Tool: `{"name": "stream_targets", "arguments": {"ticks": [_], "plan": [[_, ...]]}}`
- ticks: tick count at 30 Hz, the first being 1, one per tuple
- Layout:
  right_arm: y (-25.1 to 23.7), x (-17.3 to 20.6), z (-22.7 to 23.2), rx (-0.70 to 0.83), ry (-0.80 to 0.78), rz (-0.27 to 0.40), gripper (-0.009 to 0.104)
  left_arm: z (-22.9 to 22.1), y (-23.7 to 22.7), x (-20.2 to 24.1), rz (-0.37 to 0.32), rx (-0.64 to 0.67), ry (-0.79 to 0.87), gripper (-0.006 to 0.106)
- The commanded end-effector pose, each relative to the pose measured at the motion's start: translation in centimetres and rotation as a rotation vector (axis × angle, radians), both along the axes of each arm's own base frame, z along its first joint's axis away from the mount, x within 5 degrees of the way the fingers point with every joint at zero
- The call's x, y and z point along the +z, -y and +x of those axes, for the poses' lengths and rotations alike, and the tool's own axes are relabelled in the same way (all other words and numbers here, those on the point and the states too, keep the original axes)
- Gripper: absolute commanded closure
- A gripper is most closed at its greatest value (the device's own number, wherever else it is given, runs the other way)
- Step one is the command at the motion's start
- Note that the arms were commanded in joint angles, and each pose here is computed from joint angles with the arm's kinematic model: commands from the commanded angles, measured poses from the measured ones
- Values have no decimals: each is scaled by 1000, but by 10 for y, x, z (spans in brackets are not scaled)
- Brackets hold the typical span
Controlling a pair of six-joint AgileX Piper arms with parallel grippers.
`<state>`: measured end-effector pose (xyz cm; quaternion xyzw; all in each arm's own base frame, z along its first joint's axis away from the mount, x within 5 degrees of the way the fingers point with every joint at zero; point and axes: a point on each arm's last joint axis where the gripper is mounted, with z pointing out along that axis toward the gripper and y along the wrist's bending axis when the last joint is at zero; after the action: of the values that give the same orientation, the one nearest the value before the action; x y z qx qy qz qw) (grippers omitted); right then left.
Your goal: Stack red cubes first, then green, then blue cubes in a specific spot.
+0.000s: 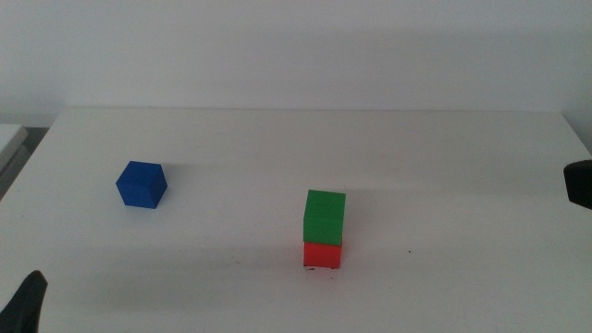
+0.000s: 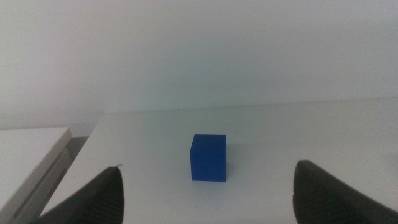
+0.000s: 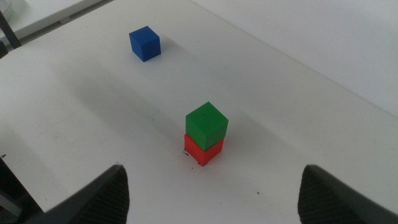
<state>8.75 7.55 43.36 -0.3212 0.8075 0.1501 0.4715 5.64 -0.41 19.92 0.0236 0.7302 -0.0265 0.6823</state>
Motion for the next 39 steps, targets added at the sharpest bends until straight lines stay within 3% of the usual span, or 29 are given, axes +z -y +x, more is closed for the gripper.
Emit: {"name": "stream_targets", "arguments": {"ticks": [1,5,8,12,17,23,29,34,39], "plan": [[1,-1,0,-1,12,-5,15,0,0,1,2,2,17,9],[1,-1,0,-1,12,-5,15,0,0,1,2,2,17,9],[0,-1,0,0,13,-3,15,1,-1,5,10,14,-110,9],[0,-1,0,0,13,-3,15,22,-1,59,-16,38,-334,9],[0,-1,0,0,13,-3,15,62,0,114,44,17,-598,9],[0,-1,0,0,13,-3,15,112,3,132,-88,45,-770,9],[0,-1,0,0,13,-3,15,167,7,120,-128,34,-892,9],[0,-1,0,0,13,-3,15,206,4,104,-85,51,-945,9],[0,-1,0,0,13,-3,15,262,1,93,59,15,-1030,9]]}}
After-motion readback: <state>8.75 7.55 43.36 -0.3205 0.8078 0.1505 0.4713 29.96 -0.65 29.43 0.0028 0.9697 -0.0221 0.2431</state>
